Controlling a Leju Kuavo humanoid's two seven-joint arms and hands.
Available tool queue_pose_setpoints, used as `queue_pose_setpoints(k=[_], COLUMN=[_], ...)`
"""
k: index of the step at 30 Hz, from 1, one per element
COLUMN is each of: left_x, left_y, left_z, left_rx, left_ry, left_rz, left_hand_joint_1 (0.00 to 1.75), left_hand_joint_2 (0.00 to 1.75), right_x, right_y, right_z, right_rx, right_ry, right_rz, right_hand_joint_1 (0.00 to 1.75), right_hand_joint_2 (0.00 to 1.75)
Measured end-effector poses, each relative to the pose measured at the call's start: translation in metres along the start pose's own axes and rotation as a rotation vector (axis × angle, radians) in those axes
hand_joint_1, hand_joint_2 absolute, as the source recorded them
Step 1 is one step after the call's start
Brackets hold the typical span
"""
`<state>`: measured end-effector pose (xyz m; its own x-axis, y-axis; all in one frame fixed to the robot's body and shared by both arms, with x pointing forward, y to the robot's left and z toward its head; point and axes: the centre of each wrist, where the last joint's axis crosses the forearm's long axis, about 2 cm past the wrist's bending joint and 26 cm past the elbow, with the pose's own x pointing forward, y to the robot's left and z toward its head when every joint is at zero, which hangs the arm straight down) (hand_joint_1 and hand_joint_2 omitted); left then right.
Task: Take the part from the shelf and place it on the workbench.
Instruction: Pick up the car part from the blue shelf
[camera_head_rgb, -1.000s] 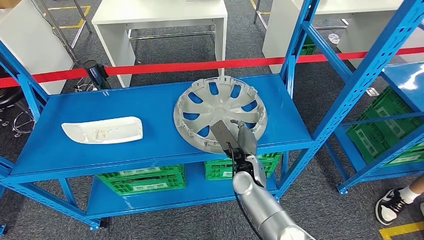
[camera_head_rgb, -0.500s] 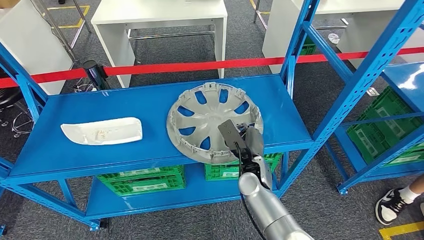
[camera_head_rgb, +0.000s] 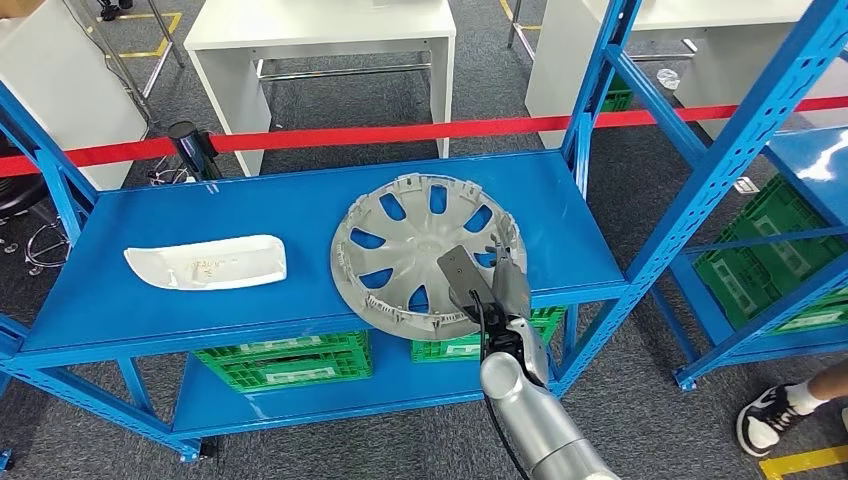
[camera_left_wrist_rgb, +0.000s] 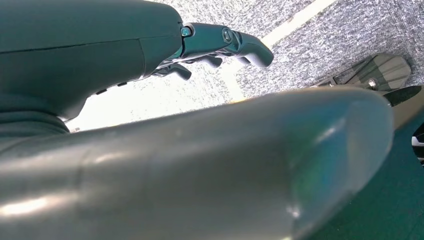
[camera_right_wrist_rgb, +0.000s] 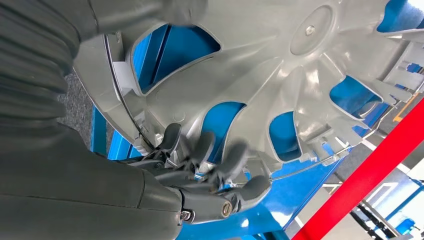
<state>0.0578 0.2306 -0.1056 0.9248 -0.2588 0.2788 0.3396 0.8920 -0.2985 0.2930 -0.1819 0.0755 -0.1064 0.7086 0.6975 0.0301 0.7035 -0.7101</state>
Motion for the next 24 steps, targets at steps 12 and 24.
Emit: queue_pose_setpoints(k=[12,24], left_x=[-0.0002,-0.0009], left_y=[0.0002,0.0016], left_z=[0.0001,0.0005], left_rx=[0.000,0.003], left_ry=[0.001,0.001], left_rz=[-0.003,-0.004], left_hand_joint_1=[0.00,0.00], left_hand_joint_2=[0.00,0.00], right_x=[-0.0074,-0.0087], right_y=[-0.0012,-0.0049], right_z=[0.0040,0.0021], right_rx=[-0.001,-0.017], right_ry=[0.020,0.027], right_rz=[0.005,0.005], right_hand_joint_1=[0.00,0.00], right_hand_joint_2=[1.75,1.75])
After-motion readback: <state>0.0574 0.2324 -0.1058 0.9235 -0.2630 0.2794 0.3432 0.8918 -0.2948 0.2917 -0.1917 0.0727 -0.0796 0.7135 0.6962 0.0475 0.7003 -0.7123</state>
